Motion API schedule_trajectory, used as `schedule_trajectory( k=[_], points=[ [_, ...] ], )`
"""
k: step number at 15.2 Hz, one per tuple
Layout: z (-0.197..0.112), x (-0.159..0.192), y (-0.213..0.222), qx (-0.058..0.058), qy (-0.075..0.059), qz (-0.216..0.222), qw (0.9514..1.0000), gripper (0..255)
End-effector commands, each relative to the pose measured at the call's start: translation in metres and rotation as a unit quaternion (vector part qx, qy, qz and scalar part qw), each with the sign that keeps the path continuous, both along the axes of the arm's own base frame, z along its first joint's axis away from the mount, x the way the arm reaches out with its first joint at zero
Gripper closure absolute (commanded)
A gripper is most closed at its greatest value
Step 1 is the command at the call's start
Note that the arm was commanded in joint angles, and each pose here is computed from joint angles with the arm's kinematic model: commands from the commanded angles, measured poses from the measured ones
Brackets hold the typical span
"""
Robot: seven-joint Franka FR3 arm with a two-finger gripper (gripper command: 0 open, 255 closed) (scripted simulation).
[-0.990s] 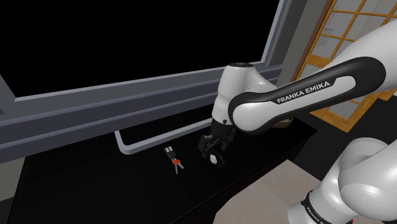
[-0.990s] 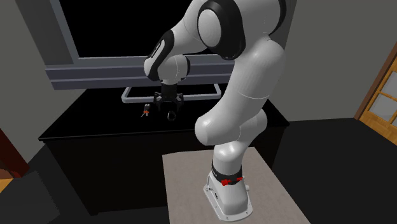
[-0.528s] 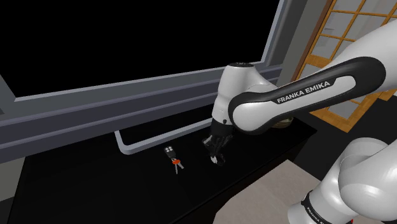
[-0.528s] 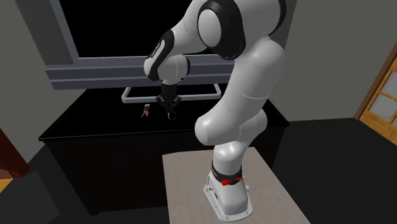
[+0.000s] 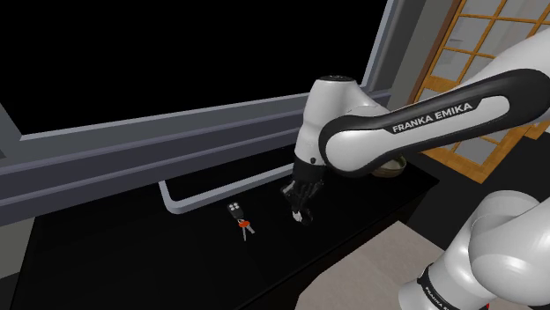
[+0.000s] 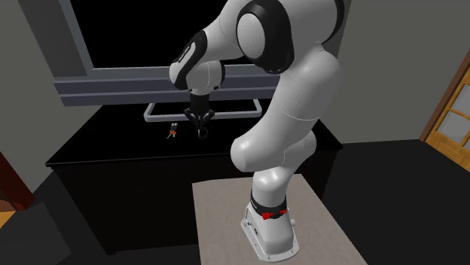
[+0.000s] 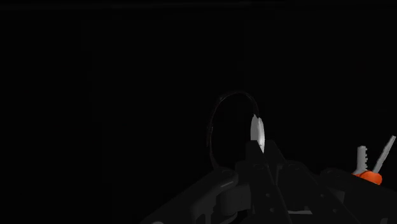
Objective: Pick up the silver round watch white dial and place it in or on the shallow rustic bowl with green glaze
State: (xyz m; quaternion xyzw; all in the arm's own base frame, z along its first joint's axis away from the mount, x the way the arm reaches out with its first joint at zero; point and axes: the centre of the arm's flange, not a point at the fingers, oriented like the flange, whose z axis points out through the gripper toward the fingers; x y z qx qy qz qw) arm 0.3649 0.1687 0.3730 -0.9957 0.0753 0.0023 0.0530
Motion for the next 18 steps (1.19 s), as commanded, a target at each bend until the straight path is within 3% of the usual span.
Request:
schedule_trajectory(
  k=[1,18],
  points=[
    [0.01,0.0,0.0,0.0,0.0,0.0,1.0,255],
    [0.1,0.0,0.0,0.0,0.0,0.0,1.0,255]
  ],
)
